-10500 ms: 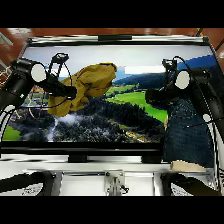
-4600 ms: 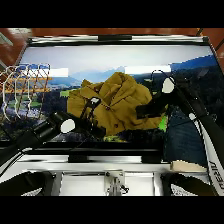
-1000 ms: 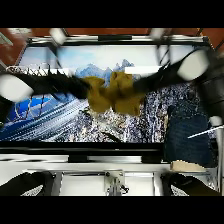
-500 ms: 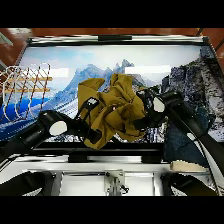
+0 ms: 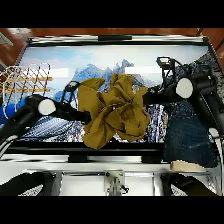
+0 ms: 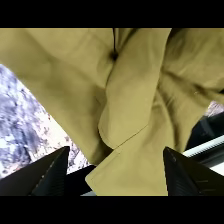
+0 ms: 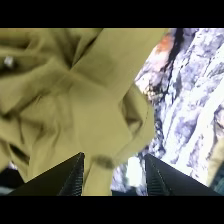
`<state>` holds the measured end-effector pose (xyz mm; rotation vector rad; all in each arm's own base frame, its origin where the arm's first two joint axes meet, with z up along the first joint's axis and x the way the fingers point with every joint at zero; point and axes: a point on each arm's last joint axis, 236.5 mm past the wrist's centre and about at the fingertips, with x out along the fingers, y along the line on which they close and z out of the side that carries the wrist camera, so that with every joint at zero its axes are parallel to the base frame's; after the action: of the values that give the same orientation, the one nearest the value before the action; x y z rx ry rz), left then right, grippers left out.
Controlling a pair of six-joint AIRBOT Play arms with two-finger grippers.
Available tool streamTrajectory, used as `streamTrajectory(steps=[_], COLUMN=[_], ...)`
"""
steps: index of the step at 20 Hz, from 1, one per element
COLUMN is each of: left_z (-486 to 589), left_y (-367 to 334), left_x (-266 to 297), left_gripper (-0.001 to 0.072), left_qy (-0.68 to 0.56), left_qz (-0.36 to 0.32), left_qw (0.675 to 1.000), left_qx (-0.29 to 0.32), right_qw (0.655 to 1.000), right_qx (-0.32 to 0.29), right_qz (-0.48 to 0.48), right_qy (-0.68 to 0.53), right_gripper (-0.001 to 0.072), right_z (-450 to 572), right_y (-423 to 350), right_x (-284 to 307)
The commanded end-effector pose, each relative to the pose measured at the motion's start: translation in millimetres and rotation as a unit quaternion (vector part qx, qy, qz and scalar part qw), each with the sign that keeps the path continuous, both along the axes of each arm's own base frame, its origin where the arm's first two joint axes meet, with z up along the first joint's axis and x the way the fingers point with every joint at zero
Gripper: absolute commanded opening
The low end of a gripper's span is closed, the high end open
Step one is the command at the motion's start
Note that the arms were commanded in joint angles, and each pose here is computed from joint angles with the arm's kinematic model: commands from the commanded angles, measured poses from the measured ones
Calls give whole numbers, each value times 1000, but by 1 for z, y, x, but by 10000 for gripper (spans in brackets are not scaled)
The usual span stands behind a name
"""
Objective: Fold the shirts.
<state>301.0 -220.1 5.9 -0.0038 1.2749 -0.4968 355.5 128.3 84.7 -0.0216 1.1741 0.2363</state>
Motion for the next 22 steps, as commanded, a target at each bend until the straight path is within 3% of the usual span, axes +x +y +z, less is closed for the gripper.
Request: streamTrajectory(steps=[1,5,6,7,8,9,15,22], left_z=[-49,-90,-97,-103,-105,-103,-36,114], left_y=[-25,-70,-75,-76,-74,-69,-48,-47], left_x=[-9,-10,-8,-6,-2,3,26,29], left_gripper=[715,709,660,500,274,72,52,51], left_qy=[44,29,30,28,23,14,-55,-220], left_qz=[-29,-53,-45,-44,-42,-46,-45,-81], left_qw=[999,998,999,999,999,999,997,969], left_qx=[10,4,3,3,6,10,-18,-80], right_qw=[998,993,992,990,988,986,983,994], right_qx=[41,51,53,56,60,61,38,22], right_qz=[-8,-6,-6,-4,3,12,50,77], right_qy=[46,111,118,128,139,157,175,81], right_gripper=[507,507,508,558,658,662,662,662], right_z=[-30,-71,-75,-77,-79,-82,-99,-102], right_y=[7,20,21,24,27,28,44,55], right_x=[14,11,11,8,3,-5,-15,28])
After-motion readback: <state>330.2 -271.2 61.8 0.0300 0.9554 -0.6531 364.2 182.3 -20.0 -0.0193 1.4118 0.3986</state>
